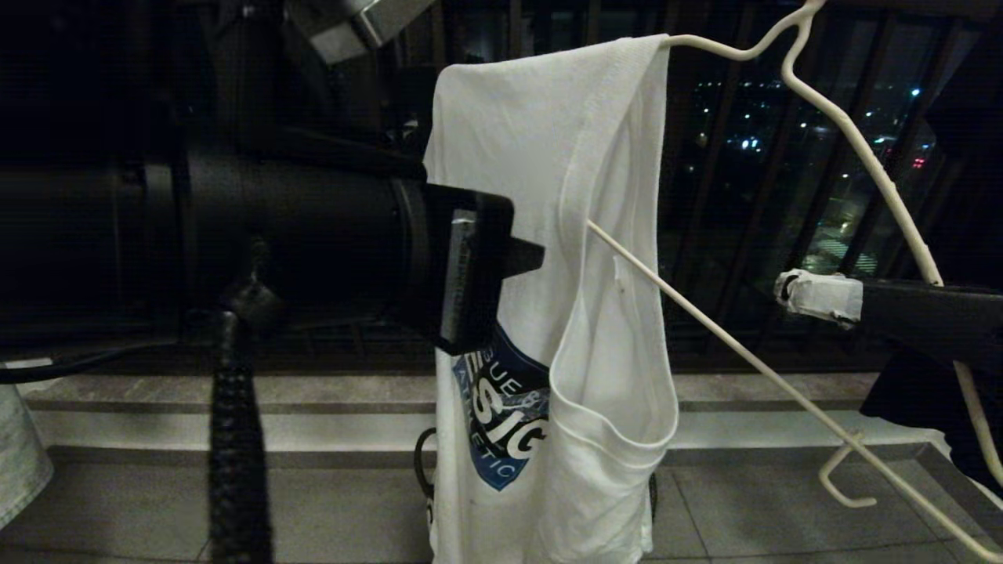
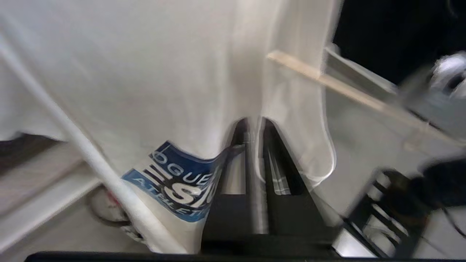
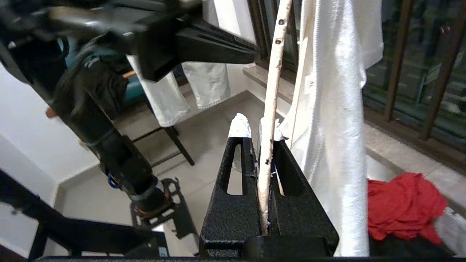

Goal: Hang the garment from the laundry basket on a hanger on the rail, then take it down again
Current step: Hang the clothes on the clothes rack

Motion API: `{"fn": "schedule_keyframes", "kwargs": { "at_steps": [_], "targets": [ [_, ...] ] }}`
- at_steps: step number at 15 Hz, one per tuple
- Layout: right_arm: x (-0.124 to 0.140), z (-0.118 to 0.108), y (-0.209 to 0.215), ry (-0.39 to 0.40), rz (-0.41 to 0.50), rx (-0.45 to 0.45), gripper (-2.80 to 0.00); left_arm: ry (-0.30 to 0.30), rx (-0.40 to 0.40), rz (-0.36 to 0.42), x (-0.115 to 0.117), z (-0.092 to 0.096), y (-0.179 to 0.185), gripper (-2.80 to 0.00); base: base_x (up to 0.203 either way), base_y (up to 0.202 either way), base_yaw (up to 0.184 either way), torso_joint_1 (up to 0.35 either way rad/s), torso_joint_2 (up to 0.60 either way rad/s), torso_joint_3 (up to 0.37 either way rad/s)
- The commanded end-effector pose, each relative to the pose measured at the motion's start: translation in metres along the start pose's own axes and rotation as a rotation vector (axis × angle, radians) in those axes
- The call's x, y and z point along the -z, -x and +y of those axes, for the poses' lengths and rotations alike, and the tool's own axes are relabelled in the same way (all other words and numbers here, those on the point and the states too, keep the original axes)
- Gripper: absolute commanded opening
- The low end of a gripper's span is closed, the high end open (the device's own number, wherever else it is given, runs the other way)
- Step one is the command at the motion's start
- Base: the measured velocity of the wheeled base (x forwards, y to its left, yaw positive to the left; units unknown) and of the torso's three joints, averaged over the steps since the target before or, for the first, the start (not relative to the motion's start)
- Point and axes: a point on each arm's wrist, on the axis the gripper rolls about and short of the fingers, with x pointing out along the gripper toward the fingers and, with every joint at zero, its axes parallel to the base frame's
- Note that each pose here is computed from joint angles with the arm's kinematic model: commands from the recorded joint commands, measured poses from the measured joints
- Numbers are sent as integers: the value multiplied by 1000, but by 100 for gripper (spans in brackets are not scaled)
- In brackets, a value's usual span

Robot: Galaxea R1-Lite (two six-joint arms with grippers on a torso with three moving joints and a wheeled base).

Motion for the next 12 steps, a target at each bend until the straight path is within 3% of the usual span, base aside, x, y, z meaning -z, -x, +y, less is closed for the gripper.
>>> {"fn": "schedule_keyframes", "kwargs": {
  "at_steps": [1, 6, 9, 12],
  "targets": [
    [2, -5, -7, -15, 14, 7, -280, -98, -110, -15, -4, -15, -7, 0, 0, 0, 0, 0, 0, 0],
    [3, -7, -10, -20, 19, 14, -280, -197, -248, -80, -8, -16, -8, 0, 0, 0, 0, 0, 0, 0],
    [2, -6, -9, -18, 14, 16, -280, -214, -233, -123, -8, -25, -25, 0, 0, 0, 0, 0, 0, 0],
    [0, -5, -8, -14, 3, 26, -280, -245, -243, -113, -6, -29, -39, 0, 0, 0, 0, 0, 0, 0]
  ]
}}
